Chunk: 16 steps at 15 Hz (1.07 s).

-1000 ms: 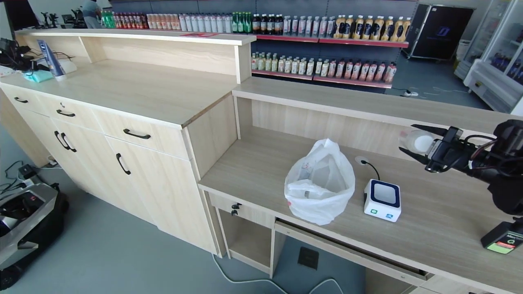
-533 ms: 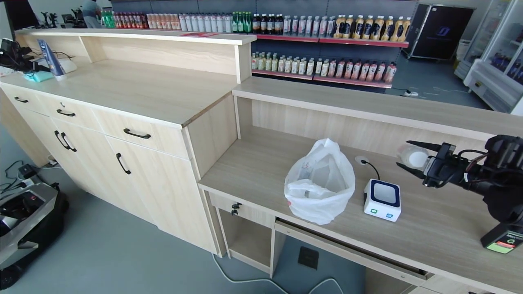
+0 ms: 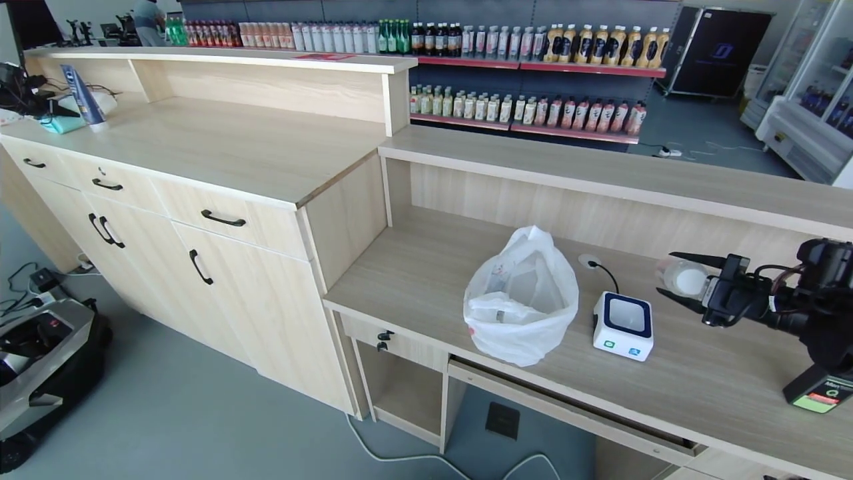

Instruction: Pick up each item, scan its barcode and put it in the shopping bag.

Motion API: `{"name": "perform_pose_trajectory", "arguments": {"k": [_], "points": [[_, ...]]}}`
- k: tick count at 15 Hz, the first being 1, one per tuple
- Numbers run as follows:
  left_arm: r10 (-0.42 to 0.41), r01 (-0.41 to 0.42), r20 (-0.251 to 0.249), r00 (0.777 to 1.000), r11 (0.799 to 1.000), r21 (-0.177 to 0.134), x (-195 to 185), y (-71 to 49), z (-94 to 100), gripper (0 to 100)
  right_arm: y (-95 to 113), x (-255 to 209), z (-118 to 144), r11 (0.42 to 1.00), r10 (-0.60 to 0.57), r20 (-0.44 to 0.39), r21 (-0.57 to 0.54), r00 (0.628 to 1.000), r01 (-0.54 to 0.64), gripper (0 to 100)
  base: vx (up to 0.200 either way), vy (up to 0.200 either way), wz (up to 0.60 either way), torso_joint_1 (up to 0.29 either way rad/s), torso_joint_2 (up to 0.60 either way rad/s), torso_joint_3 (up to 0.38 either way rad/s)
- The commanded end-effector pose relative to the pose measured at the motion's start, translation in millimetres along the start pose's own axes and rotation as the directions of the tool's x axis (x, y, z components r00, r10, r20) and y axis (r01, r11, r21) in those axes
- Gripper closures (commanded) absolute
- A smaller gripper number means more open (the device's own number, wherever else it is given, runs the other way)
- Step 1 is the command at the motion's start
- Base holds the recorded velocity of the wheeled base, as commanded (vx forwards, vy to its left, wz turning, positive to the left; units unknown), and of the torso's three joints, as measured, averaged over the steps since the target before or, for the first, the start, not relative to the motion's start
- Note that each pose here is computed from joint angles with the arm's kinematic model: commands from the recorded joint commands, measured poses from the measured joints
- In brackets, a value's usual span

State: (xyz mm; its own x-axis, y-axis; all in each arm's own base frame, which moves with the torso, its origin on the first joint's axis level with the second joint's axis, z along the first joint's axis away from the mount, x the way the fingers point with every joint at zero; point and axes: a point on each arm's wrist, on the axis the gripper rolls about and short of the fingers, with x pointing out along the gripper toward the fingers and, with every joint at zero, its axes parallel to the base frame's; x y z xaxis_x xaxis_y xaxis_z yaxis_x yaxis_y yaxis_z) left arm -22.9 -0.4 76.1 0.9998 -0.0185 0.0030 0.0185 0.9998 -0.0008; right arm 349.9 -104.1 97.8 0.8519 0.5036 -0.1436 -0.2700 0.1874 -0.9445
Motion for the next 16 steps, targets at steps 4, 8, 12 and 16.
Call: {"name": "perform_pose_trajectory", "arguments": {"k": [4,8,12,16], "points": [[0.0,0.0,0.0,1.0,1.0,-0.001,0,0.0,0.0,0,9,4,-3,1.0,0.022,0.009,0.021,1.0,-0.022,100,0.0,0.0,0.0,0.0,0.0,0.0],[0.0,0.0,0.0,1.0,1.0,-0.001,0,0.0,0.0,0,12,7,-3,0.999,0.03,0.017,0.026,0.999,-0.031,100,0.0,0.0,0.0,0.0,0.0,0.0],[-0.001,0.001,0.0,1.0,1.0,-0.001,0,0.0,0.0,0,15,8,0,0.998,0.043,0.028,0.037,0.999,-0.044,100,0.0,0.0,0.0,0.0,0.0,0.0],[0.0,0.0,0.0,1.0,1.0,0.001,0,0.0,0.0,0,17,7,1,0.996,0.069,0.028,0.055,0.997,-0.071,100,0.0,0.0,0.0,0.0,0.0,0.0]]}}
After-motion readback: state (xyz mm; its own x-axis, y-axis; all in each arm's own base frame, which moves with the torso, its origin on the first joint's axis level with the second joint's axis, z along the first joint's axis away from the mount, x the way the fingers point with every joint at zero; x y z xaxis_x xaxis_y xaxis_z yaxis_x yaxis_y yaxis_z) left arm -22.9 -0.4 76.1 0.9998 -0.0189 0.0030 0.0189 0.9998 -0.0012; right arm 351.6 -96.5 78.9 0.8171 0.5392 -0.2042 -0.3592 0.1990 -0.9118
